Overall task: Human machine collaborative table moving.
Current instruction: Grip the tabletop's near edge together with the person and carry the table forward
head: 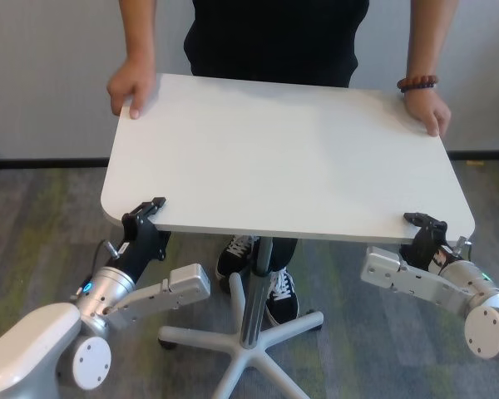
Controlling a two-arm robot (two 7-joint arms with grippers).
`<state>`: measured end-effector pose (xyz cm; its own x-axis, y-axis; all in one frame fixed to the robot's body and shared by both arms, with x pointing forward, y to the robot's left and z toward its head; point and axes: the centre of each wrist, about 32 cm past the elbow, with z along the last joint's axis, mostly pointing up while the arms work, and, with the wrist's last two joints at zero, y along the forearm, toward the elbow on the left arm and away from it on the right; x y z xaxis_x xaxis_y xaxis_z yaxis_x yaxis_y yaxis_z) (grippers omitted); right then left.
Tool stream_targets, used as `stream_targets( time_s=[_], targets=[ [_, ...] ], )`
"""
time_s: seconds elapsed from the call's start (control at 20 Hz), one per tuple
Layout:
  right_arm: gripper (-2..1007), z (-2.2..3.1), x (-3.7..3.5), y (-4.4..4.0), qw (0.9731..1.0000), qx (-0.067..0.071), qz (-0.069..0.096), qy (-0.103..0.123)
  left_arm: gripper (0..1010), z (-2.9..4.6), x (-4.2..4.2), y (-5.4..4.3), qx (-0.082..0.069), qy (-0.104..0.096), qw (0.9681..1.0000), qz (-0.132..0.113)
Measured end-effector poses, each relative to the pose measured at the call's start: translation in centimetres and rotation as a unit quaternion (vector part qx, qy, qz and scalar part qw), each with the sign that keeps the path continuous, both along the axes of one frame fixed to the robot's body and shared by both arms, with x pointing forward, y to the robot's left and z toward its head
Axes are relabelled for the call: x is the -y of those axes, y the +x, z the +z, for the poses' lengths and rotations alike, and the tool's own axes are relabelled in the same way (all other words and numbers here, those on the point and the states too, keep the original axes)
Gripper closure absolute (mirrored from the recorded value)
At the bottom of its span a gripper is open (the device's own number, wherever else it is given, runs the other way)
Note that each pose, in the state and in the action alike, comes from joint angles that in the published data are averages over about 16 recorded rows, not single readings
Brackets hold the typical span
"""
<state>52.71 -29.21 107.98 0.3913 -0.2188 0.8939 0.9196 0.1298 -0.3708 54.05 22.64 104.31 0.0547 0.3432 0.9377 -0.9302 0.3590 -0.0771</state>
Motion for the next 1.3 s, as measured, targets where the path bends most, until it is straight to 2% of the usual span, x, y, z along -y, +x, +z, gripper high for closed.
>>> stream_targets(
  time_s=[0.35, 0.65, 1.3],
  targets=[
    [587, -0.01, 0.01, -0.01, 1.0000, -0.003, 0.001, -0.001, 669, 0.03, -0.01, 0.03, 0.000, 0.000, 1.0000, 0.000],
    [465, -0.03, 0.02, -0.02, 1.0000, -0.006, 0.001, -0.002, 585, 0.11, -0.01, 0.09, 0.001, -0.001, 1.0000, 0.001],
    [106, -0.10, 0.05, -0.06, 0.9999, -0.010, 0.001, -0.003, 203, 0.24, 0.00, 0.19, 0.003, -0.003, 1.0000, 0.001]
  ],
)
